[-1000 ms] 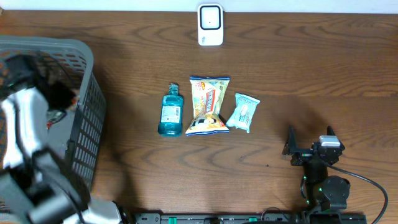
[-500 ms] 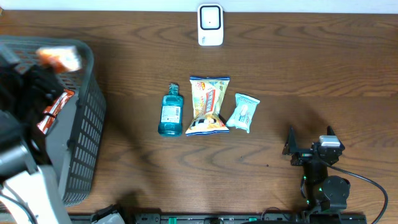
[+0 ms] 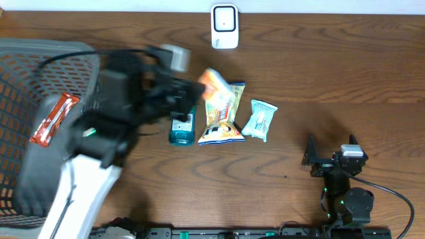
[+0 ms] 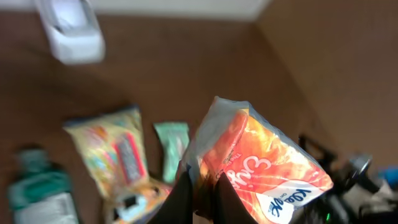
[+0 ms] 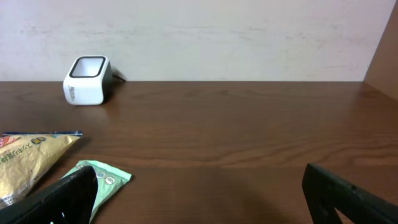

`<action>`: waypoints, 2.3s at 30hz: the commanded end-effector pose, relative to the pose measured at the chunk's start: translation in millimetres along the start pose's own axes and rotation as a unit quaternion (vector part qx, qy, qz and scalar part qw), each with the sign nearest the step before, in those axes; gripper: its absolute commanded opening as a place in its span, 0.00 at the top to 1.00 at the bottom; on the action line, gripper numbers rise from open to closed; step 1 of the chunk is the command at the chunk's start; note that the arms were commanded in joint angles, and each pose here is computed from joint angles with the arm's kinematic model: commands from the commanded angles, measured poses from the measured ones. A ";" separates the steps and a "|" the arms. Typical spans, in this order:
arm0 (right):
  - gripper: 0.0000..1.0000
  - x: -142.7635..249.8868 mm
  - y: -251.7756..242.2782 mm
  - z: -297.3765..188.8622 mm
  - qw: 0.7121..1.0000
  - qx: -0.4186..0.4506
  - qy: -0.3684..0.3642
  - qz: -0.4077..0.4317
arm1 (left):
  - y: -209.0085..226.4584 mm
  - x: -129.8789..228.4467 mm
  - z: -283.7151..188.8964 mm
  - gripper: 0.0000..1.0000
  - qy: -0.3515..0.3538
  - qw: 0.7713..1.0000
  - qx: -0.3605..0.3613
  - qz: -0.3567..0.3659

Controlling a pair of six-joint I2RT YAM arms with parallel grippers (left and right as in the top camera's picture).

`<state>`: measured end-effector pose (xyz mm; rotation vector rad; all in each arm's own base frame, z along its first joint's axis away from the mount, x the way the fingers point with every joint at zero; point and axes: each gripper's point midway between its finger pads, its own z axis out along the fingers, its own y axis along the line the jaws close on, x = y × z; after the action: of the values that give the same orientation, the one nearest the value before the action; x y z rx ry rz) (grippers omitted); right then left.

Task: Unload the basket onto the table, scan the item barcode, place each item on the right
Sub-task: 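Carry the orange pack and set it right of the green wipes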

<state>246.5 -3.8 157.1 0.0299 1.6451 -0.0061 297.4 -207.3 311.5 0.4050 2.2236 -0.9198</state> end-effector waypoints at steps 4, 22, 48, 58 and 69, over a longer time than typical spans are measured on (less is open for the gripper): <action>0.01 0.0 0.4 -0.2 1.000 0.000 -0.001 0.006 | 9.7 49.3 92.7 0.92 0.106 0.994 -0.029 0.027; 0.01 0.0 0.4 -0.2 1.000 0.000 -0.001 0.006 | 15.4 122.6 267.9 0.93 0.145 0.989 0.019 0.021; 0.01 0.0 0.4 -0.2 1.000 0.000 -0.001 0.006 | 57.7 107.4 233.9 0.10 0.149 0.966 -0.170 0.122; 0.01 0.0 0.4 -0.2 1.000 0.000 -0.001 0.006 | 24.4 -53.9 65.8 0.05 -0.066 0.966 -0.212 0.134; 0.01 0.0 0.4 -0.2 1.000 0.000 -0.001 0.006 | 209.7 -38.8 -170.4 0.04 -0.191 0.802 -0.526 -0.207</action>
<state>246.5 -3.8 157.2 0.0299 1.6447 -0.0061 361.1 -1.4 341.8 -0.3557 2.1164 0.0817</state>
